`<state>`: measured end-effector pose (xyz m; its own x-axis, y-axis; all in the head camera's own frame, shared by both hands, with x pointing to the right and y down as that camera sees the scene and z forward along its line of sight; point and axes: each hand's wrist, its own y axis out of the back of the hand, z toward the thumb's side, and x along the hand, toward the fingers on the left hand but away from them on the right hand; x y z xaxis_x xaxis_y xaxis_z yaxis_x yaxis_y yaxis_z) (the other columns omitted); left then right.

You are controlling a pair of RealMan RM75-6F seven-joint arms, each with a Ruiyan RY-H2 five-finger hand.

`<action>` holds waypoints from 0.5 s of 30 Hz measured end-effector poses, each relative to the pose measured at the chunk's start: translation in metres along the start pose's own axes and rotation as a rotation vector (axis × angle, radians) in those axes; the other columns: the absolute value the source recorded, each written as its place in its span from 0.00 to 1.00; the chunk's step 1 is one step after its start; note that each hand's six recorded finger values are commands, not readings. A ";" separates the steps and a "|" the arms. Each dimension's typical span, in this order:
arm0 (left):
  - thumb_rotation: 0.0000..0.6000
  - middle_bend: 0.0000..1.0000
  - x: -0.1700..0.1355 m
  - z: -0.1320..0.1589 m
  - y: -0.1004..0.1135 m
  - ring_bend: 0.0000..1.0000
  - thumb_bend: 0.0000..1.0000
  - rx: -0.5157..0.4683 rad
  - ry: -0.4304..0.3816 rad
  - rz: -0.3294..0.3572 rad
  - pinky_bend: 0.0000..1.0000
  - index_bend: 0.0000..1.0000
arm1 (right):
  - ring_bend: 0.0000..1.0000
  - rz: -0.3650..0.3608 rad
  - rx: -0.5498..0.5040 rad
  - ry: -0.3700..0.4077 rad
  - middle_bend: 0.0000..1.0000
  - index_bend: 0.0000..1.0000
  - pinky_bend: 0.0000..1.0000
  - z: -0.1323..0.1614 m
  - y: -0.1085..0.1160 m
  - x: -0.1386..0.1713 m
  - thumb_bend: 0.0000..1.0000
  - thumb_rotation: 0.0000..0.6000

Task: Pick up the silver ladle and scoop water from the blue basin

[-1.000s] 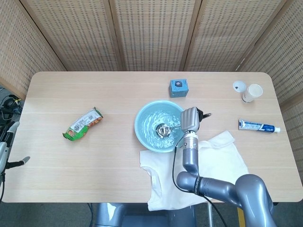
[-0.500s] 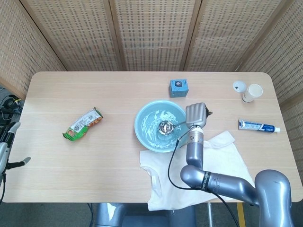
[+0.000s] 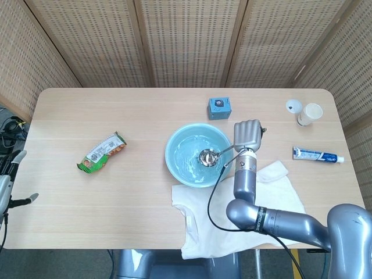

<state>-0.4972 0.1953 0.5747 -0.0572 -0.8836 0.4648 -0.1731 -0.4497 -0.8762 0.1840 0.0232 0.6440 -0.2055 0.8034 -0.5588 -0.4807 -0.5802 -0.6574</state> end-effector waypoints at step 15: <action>1.00 0.00 0.002 0.001 -0.003 0.00 0.00 0.006 0.002 -0.007 0.00 0.00 | 1.00 -0.001 -0.027 -0.006 1.00 0.72 1.00 -0.009 0.018 0.003 0.81 1.00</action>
<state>-0.4962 0.1946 0.5778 -0.0579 -0.8802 0.4711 -0.1674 -0.4566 -0.8738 0.1822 0.0140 0.6265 -0.2101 0.8049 -0.5550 -0.4579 -0.5825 -0.6716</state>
